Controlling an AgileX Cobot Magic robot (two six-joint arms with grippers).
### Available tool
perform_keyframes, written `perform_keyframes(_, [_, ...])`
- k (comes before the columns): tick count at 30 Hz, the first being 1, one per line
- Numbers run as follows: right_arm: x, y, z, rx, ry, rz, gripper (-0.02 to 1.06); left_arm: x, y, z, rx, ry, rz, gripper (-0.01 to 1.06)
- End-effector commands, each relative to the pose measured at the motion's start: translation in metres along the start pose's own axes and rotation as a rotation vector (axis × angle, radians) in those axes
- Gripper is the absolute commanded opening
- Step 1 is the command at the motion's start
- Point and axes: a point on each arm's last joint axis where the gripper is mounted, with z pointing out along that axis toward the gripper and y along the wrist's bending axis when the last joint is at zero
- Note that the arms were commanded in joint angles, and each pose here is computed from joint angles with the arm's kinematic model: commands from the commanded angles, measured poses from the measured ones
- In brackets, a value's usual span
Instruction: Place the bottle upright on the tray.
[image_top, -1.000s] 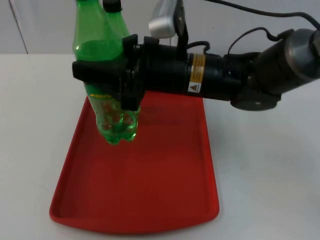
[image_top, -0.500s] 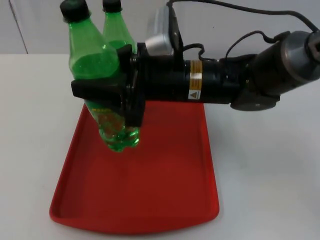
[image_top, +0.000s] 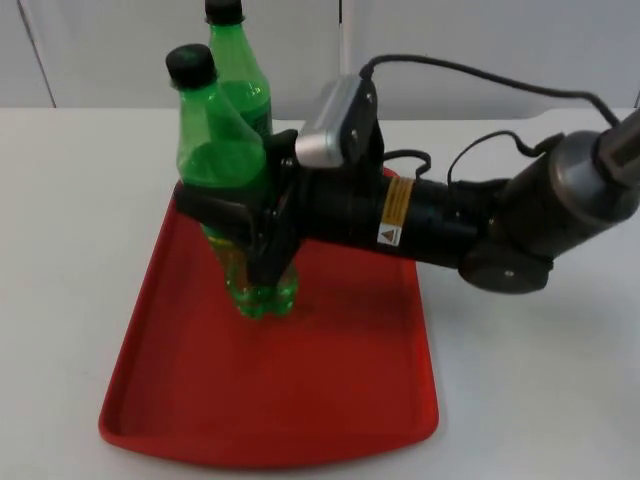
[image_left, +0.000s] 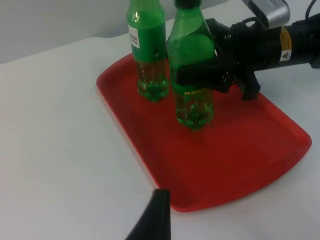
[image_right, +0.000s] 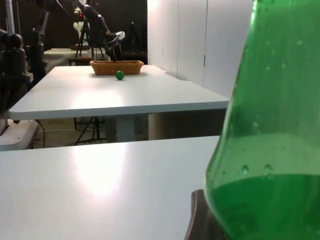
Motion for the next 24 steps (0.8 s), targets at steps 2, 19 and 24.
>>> perform_keyframes(2, [0.0012, 0.0065, 0.0019, -0.008, -0.017, -0.003, 0.00, 0.0014, 0.0004, 0.0010, -0.002, 0.000, -0.003, 0.87])
perform_keyframes(19, [0.0010, 0.0038, 0.0009, 0.016, -0.021, -0.035, 0.00, 0.0014, 0.0002, 0.0010, -0.001, 0.000, -0.004, 0.87])
perform_keyframes(24, [0.0012, 0.0040, 0.0008, 0.017, -0.021, -0.034, 0.00, 0.0014, 0.0002, 0.0010, -0.001, 0.000, -0.004, 0.87])
